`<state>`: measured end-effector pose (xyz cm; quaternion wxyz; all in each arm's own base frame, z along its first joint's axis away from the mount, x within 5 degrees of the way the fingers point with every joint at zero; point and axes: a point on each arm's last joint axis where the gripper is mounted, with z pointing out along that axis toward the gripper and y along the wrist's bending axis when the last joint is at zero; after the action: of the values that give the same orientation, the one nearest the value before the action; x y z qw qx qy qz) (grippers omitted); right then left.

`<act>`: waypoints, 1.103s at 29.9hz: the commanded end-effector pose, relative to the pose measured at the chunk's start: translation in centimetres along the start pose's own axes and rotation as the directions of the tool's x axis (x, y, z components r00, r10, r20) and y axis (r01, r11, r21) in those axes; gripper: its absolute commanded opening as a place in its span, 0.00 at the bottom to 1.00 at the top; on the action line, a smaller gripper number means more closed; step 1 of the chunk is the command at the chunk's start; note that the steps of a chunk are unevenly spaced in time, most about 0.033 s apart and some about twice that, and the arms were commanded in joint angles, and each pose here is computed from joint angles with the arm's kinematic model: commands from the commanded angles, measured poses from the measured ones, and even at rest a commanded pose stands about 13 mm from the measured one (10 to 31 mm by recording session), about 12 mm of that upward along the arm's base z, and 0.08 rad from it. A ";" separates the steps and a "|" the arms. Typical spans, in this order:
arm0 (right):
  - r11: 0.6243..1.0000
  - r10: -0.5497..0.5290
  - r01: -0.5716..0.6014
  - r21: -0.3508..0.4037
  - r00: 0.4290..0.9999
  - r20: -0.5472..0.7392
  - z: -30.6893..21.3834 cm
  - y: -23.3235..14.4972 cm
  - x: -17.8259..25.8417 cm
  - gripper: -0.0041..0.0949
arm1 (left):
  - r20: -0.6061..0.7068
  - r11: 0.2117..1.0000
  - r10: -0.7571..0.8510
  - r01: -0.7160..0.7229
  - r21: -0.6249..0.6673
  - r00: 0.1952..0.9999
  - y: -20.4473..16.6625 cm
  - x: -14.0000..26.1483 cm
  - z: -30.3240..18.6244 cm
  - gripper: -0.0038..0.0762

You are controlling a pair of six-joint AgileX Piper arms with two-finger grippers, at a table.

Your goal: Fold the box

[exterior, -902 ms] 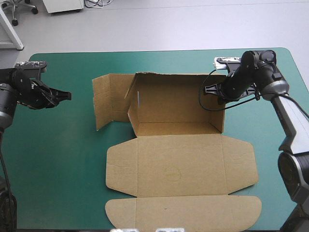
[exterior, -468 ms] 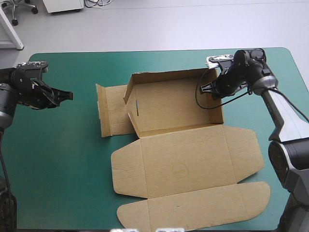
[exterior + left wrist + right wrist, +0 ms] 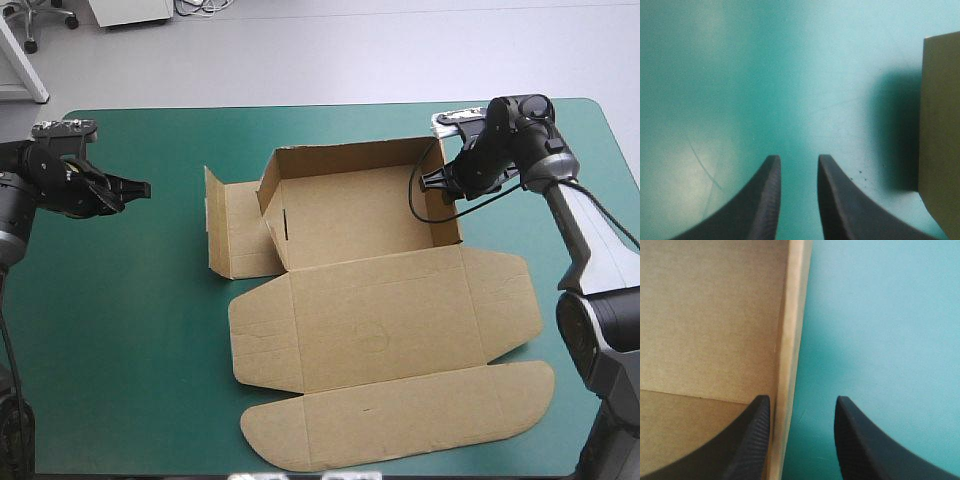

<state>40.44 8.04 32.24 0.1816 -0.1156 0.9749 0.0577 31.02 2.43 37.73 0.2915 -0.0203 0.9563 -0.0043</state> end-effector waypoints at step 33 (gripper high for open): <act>0.996 -0.053 0.025 0.084 0.931 0.362 0.0 1.8 -2.2 0.62 | 0.050 1.000 0.011 -0.011 0.003 0.999 -0.2 -0.3 -1.6 0.28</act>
<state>41.41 10.09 29.98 0.3152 -0.1112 0.9419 0.0343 31.05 2.43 37.38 0.2772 -0.0165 0.9607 -0.0039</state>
